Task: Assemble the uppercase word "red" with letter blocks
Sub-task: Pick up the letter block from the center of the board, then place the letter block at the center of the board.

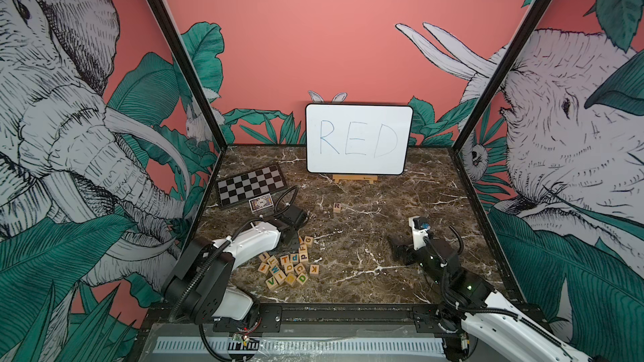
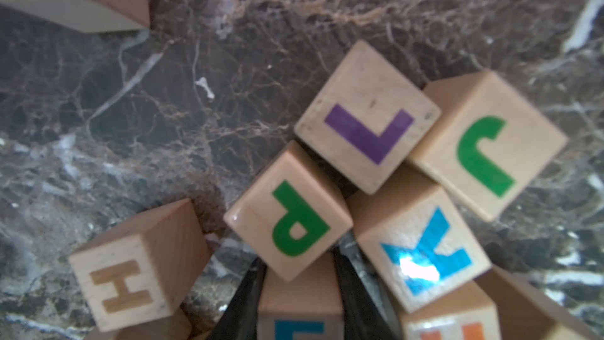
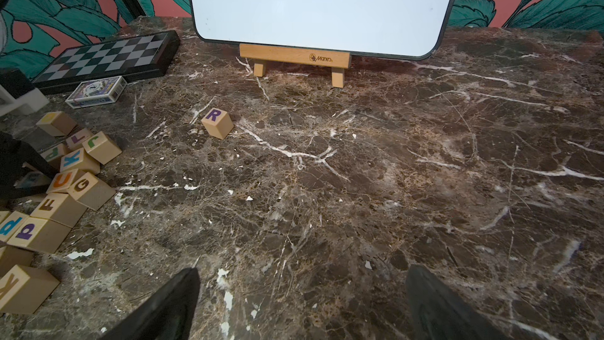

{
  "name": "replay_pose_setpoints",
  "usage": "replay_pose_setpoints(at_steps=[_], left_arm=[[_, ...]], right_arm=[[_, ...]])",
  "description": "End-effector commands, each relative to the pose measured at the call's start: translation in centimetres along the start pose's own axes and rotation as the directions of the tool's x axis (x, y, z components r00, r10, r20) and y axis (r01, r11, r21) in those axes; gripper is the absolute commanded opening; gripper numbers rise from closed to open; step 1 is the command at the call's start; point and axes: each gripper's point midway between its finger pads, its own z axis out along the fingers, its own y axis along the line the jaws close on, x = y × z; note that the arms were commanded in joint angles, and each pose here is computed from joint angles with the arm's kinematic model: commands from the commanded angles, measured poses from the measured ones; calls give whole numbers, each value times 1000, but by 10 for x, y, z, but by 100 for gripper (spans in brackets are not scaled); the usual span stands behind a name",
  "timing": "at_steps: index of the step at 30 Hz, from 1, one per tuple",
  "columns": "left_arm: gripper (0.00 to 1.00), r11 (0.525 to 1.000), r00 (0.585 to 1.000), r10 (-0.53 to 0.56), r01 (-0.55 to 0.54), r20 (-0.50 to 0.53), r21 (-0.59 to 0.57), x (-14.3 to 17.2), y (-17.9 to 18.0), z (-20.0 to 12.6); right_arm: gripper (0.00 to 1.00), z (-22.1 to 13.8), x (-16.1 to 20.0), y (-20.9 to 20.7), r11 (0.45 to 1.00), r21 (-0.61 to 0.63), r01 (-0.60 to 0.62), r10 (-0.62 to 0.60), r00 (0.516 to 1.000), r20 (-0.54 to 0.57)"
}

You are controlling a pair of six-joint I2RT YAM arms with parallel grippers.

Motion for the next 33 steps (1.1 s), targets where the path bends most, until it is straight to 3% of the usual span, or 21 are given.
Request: replay_pose_setpoints(at_steps=[1,12,19,30,33], left_arm=[[26,1000,1000,16,-16,5,18,-3,-2,-7],[18,997,998,14,-19,60,78,-9,1,-35],[0,995,994,32,-42,108,92,-23,0,-62],[0,977,973,38,-83,226,195,-31,6,-110],[0,965,967,46,-108,252,238,-36,1,-127]], right_arm=[[97,0,-5,1,1000,-7,-9,9,999,31],[97,-3,-8,3,1000,-22,1,0,999,49],[98,-6,-14,-1,1000,-2,6,-6,996,92],[98,-10,-21,-2,1000,-7,-15,16,988,151],[99,-11,-25,-12,998,43,-50,41,981,190]])
